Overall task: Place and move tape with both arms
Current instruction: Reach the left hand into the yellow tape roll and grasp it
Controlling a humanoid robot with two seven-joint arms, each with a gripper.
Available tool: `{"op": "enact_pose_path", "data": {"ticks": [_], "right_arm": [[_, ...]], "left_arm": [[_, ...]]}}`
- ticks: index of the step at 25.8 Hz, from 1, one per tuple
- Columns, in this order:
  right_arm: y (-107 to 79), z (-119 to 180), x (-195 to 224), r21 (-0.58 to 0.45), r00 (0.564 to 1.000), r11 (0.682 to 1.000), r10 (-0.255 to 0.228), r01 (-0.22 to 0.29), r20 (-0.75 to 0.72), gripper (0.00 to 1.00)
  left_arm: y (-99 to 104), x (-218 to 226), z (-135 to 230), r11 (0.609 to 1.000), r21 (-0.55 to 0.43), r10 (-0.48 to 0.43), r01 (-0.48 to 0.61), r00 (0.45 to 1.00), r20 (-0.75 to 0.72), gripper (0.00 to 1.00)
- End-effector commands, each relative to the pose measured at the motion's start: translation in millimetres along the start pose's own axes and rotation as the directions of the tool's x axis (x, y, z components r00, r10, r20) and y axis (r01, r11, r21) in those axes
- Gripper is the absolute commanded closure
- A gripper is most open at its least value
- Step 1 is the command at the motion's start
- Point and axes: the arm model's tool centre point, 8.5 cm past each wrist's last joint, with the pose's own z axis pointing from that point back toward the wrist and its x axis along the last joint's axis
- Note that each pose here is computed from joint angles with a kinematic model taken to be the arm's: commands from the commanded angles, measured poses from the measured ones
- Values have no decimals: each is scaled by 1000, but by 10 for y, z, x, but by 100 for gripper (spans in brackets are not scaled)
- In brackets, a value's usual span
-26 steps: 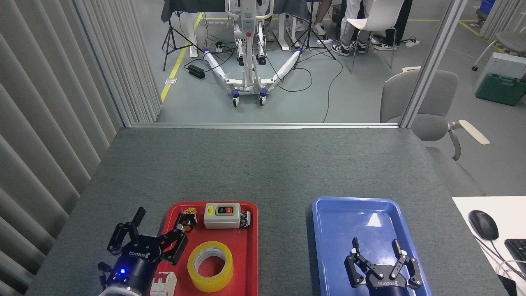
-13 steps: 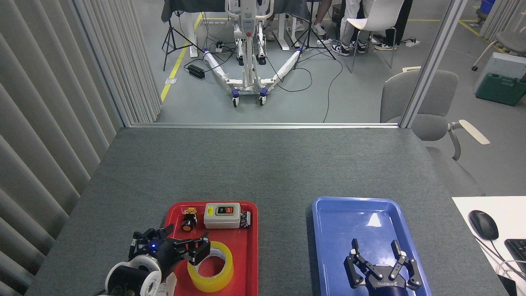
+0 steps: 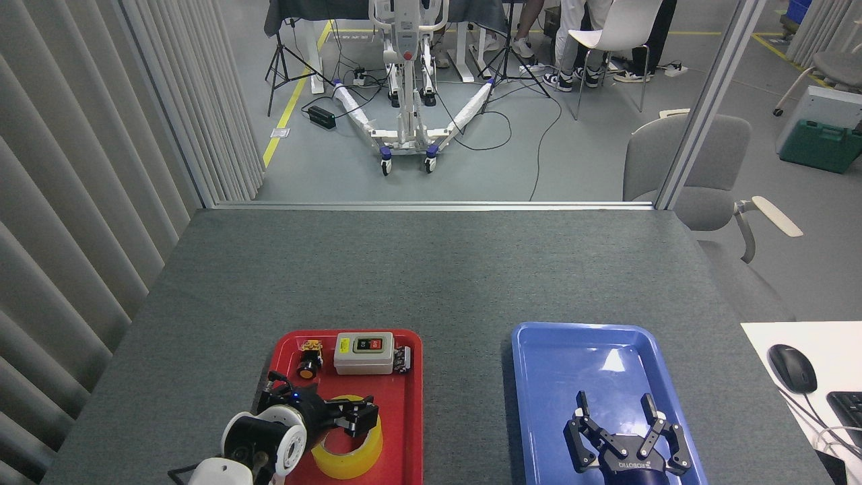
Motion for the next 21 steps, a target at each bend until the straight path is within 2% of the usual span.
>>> {"op": "enact_pose_path", "data": {"ticks": [1,14,15,18,21], "right_arm": [[-2,-2,1,-1,1000,1000,0,0,-1,0],[20,3,-6,2,1000,1000,3,-3,-3,0],[20,3,-6,2,1000,1000,3,-3,-3,0],[20,3,-6,2,1000,1000,3,-3,-3,0],[20,3,-6,2,1000,1000,3,-3,-3,0]], "left_arm": [[-24,-50,5,998,-58,4,-5,1000,-15,0],[-171,-129,-88,987,-161,-23,10,997,-79,6],[-173,-147,-83,986,-166,-16,2,996,-82,10],[-219,-138,-84,975,-222,-13,-6,997,-81,33],[-285,-176,-99,962,-274,-8,-17,996,-90,47]]}}
